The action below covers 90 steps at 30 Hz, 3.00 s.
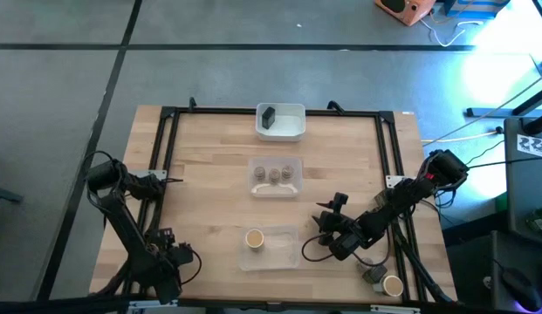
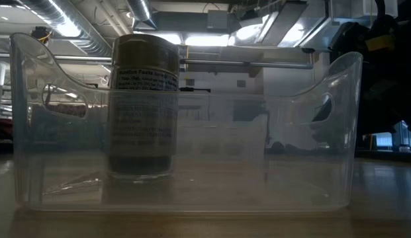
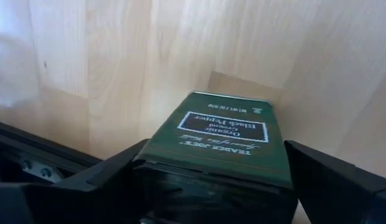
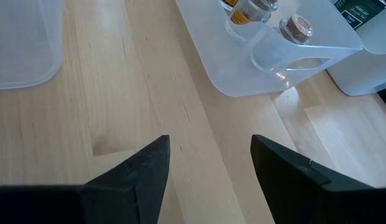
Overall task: Sort spices by type
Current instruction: Put the left black seasoning can into the white bin
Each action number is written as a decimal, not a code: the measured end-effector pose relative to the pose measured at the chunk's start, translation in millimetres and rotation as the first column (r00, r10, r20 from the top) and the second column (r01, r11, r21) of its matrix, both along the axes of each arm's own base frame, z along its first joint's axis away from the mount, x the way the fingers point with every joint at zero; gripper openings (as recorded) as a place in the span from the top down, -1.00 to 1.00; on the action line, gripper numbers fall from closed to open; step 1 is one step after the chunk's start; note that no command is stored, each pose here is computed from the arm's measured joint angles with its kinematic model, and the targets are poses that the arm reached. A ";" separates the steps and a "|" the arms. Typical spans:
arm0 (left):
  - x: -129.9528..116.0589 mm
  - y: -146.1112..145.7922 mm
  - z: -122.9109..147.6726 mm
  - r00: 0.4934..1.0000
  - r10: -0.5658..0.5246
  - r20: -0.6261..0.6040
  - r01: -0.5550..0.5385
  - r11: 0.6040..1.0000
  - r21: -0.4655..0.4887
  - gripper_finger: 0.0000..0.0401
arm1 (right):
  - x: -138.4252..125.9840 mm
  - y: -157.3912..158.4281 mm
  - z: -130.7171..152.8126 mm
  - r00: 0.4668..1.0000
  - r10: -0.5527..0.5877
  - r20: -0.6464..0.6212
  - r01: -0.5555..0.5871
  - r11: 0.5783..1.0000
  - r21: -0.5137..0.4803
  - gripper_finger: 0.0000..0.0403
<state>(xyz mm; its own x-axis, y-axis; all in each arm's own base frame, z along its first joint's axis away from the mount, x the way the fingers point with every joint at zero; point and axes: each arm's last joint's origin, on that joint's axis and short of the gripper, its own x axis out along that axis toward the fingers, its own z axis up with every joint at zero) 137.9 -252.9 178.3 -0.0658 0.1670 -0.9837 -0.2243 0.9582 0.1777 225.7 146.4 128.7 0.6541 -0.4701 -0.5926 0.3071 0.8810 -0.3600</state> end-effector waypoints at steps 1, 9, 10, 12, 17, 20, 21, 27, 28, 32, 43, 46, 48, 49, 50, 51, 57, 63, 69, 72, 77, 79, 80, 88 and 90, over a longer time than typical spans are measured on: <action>0.0 0.0 0.0 1.000 0.000 0.000 0.000 1.000 0.000 -0.67 | 0.1 0.0 0.1 1.000 0.000 0.000 0.000 1.000 -0.001 -0.12; 0.4 -0.3 0.4 1.000 0.005 0.002 -0.005 1.000 -0.005 -0.37 | 0.1 -0.1 0.2 1.000 -0.002 0.005 0.002 1.000 -0.007 -0.12; 0.5 -0.3 0.6 1.000 0.006 0.002 -0.006 1.000 -0.006 -0.34 | 0.1 -0.1 0.2 1.000 -0.002 0.004 0.002 1.000 -0.007 -0.12; 0.6 -0.4 0.7 1.000 0.017 0.004 -0.016 1.000 -0.006 -0.31 | 0.1 -0.1 0.3 1.000 -0.002 0.005 0.002 1.000 -0.007 -0.12; 3.5 1.5 0.7 0.998 0.065 0.005 -0.065 0.998 -0.003 -0.34 | 0.1 -0.1 0.2 1.000 0.000 0.002 0.000 1.000 -0.010 -0.12; 9.8 5.7 0.8 0.996 0.093 0.004 -0.093 0.996 0.001 -0.34 | 0.1 -0.2 0.1 1.000 0.006 -0.002 -0.006 1.000 -0.016 -0.12; 12.6 7.6 0.8 0.994 0.105 0.003 -0.105 0.994 0.003 -0.33 | 0.1 -0.1 0.3 1.000 0.006 -0.002 -0.006 1.000 -0.016 -0.12; 32.8 24.8 9.2 0.985 0.170 -0.014 -0.169 0.985 0.043 -0.32 | 0.1 -0.1 0.2 1.000 0.006 -0.002 -0.006 1.000 -0.016 -0.12; 36.2 28.5 12.4 0.985 0.172 -0.018 -0.172 0.984 0.042 -0.32 | 0.1 -0.1 0.3 1.000 0.007 -0.002 -0.007 1.000 -0.016 -0.12; 50.7 45.7 24.0 0.984 0.175 -0.010 -0.175 0.985 0.008 -0.31 | 0.1 -0.1 0.2 1.000 0.008 -0.004 -0.008 1.000 -0.019 -0.12; 85.1 118.1 66.8 0.978 0.138 0.160 -0.135 0.990 -0.028 -0.31 | 0.2 -0.5 0.5 1.000 0.015 -0.006 -0.015 0.999 -0.044 -0.12; 91.3 140.2 77.0 0.973 0.113 0.201 -0.113 0.994 -0.010 -0.31 | 0.1 -0.5 0.6 1.000 0.020 -0.010 -0.020 0.998 -0.051 -0.12; 96.6 154.5 84.8 0.969 0.092 0.229 -0.097 0.995 0.010 -0.32 | 0.2 -0.7 0.8 1.000 0.019 -0.007 -0.019 0.998 -0.064 -0.12; 99.7 161.2 89.0 0.967 0.079 0.243 -0.087 0.996 0.021 -0.32 | 0.2 -0.9 1.0 1.000 0.023 -0.009 -0.024 0.997 -0.076 -0.12; 103.5 167.6 92.4 0.965 0.065 0.255 -0.075 0.997 0.032 -0.32 | 0.2 -0.9 0.9 1.000 0.027 -0.013 -0.028 0.996 -0.082 -0.12; 107.2 174.4 96.6 0.963 0.051 0.264 -0.064 0.997 0.044 -0.32 | 0.2 -1.0 0.9 0.999 0.034 -0.020 -0.036 0.995 -0.092 -0.12; 127.6 217.9 116.8 0.943 0.010 0.334 -0.043 0.995 0.093 -0.32 | 2.8 -5.4 1.7 0.995 0.066 -0.068 -0.078 0.979 -0.189 -0.12; 141.7 263.8 131.3 0.915 -0.038 0.401 -0.023 0.989 0.147 -0.32 | 11.0 -20.1 1.6 0.990 0.051 -0.129 -0.082 0.965 -0.249 -0.12; 157.6 308.5 141.5 0.892 -0.079 0.446 -0.022 0.976 0.217 -0.33 | 19.0 -37.2 0.7 0.981 0.027 -0.193 -0.078 0.962 -0.262 -0.12; 166.7 332.6 141.4 0.901 -0.074 0.428 -0.035 0.970 0.240 -0.33 | 22.6 -45.7 0.7 0.980 -0.003 -0.198 -0.050 0.963 -0.264 -0.12; 185.3 369.1 135.8 0.919 -0.083 0.385 -0.028 0.961 0.274 -0.33 | 25.8 -59.0 0.0 0.975 -0.054 -0.217 -0.008 0.962 -0.273 -0.12; 193.9 382.3 133.7 0.924 -0.077 0.375 -0.034 0.959 0.281 -0.33 | 27.3 -63.8 0.0 0.973 -0.072 -0.218 0.010 0.962 -0.273 -0.12; 198.0 388.5 132.7 0.926 -0.080 0.368 -0.030 0.958 0.286 -0.33 | 28.1 -66.4 0.0 0.973 -0.082 -0.218 0.020 0.962 -0.273 -0.12; 233.9 426.7 124.7 0.925 -0.203 0.321 0.079 0.930 0.359 -0.33 | 32.0 -81.6 -0.8 0.964 -0.127 -0.236 0.066 0.965 -0.252 -0.12; 242.8 434.5 121.1 0.915 -0.259 0.310 0.124 0.911 0.394 -0.33 | 32.7 -83.7 -1.0 0.962 -0.130 -0.240 0.070 0.968 -0.243 -0.12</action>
<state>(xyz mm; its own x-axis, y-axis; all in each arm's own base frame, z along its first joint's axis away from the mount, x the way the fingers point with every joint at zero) 380.7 181.6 299.4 0.3387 0.4854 -0.8060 -0.1542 0.8737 0.4613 258.4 62.7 127.7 0.4400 -0.6683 -0.5998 0.2625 0.7345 -0.6258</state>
